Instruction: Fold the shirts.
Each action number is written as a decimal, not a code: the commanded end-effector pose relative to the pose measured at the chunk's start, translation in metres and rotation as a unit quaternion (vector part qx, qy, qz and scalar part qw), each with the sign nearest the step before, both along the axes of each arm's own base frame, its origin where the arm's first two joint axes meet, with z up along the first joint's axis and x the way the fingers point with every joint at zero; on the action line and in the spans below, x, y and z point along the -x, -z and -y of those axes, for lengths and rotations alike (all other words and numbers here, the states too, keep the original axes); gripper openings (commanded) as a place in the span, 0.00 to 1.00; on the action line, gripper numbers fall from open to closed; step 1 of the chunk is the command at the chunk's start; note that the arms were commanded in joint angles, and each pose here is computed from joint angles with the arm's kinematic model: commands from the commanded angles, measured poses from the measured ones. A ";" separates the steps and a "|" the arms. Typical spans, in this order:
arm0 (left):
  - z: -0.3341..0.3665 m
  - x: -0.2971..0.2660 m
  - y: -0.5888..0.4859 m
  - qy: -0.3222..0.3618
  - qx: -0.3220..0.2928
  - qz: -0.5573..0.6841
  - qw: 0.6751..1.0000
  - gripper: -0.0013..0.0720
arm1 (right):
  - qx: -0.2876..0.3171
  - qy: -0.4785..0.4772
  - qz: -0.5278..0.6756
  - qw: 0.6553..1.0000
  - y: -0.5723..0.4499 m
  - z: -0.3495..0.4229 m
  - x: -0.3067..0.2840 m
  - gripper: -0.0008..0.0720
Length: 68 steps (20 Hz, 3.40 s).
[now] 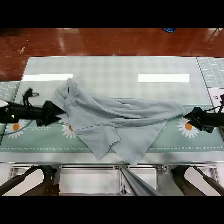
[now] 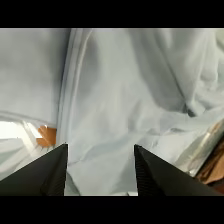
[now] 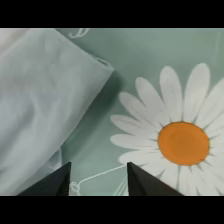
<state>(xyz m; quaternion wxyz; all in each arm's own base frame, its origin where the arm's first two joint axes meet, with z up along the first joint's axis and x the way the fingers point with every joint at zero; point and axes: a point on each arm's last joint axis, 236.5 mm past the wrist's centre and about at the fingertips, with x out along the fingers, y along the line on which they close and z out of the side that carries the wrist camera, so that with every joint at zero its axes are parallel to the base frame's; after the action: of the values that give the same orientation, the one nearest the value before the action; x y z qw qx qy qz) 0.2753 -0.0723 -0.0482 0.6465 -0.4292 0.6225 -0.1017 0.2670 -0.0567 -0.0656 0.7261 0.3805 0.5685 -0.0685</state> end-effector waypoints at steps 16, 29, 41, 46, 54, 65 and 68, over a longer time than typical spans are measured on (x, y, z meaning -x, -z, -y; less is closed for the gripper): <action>0.087 0.040 0.054 0.095 0.025 -0.043 0.994 0.03 | -0.028 -0.029 0.003 0.999 0.000 -0.016 0.008 0.57; 0.091 0.025 0.028 0.128 0.045 -0.010 0.991 0.04 | -0.030 0.091 -0.001 0.995 0.036 0.018 -0.028 0.57; 0.090 0.023 0.028 0.125 0.043 -0.007 0.991 0.04 | -0.082 0.065 0.043 0.994 0.046 -0.024 -0.098 0.12; 0.070 -0.026 -0.022 0.107 0.044 0.067 0.991 0.04 | -0.081 -0.001 0.103 0.991 -0.029 -0.030 -0.125 0.04; 0.022 -0.129 -0.348 0.059 -0.011 0.462 0.885 0.04 | 0.033 -0.103 0.377 0.920 -0.334 -0.050 -0.129 0.04; -0.019 0.052 -0.543 -0.035 -0.349 0.643 0.680 0.04 | 0.246 -0.129 0.547 0.790 -0.495 -0.124 0.066 0.04; -0.033 0.102 -0.552 -0.069 -0.394 0.646 0.650 0.04 | 0.296 -0.102 0.514 0.799 -0.481 -0.113 0.098 0.04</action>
<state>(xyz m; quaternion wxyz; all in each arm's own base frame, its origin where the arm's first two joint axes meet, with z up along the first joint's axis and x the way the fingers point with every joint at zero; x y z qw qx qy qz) 0.2227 -0.0711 0.4916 0.9879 -0.0270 0.0338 -0.1492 0.2050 0.0646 0.4246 0.9857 0.0915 0.0936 0.1059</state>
